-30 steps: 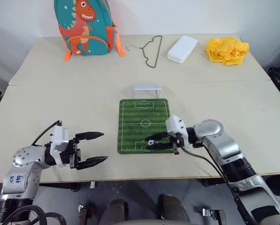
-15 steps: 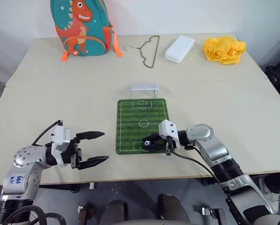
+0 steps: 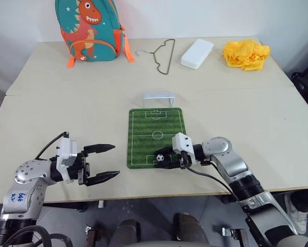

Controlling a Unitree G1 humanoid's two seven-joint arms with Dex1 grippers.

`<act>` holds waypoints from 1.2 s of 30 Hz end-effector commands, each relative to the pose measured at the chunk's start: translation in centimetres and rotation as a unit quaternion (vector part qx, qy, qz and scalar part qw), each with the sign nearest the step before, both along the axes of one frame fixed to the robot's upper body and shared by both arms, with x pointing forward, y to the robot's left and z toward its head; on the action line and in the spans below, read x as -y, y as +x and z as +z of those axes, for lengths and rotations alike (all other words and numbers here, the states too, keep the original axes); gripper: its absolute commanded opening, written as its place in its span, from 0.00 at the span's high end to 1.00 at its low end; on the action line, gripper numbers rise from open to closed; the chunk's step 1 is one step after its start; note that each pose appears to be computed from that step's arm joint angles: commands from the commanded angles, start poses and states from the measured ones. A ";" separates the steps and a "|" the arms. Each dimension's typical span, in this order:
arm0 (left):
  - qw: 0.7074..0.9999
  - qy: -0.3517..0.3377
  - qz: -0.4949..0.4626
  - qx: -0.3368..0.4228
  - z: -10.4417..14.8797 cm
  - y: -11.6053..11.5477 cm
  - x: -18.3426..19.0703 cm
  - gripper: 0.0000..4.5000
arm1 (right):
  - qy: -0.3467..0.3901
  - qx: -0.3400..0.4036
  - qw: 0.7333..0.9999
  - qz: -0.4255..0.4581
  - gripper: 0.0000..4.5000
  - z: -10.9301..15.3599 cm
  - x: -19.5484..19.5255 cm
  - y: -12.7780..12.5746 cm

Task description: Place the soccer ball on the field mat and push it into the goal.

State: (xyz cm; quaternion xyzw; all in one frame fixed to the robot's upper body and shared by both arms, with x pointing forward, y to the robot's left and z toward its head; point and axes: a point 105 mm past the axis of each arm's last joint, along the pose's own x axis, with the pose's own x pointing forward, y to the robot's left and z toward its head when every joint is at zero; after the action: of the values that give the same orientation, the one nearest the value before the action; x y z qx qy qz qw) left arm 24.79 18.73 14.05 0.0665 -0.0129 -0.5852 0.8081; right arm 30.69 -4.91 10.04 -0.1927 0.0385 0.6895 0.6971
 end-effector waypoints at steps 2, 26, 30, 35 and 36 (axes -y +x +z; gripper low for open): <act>1.000 0.002 0.001 0.013 0.6 0.0 -0.1 0.00 | 0.008 0.020 1.000 0.008 0.31 0.4 -0.3 0.1; 1.000 0.002 0.002 0.018 1.0 0.3 -0.7 0.00 | 0.092 0.083 0.992 -0.027 0.43 6.9 7.1 -2.2; 1.000 0.005 -0.003 0.022 1.0 0.5 -0.7 0.00 | 0.058 0.075 0.995 -0.038 0.75 5.5 9.0 -3.7; 1.000 0.008 -0.007 0.021 0.9 0.6 -0.7 0.00 | 0.022 0.060 0.998 -0.028 0.99 3.0 9.7 -5.7; 1.000 0.008 -0.008 0.020 0.9 0.6 -0.7 0.00 | 0.022 0.059 0.998 -0.026 0.99 2.7 9.6 -6.0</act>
State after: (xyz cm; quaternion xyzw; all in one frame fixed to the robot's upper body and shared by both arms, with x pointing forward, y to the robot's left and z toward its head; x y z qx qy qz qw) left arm 25.37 19.12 14.58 0.0728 -0.0203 -0.5907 0.8033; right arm 25.22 -14.73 11.95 -0.1941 0.0089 0.6527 0.7323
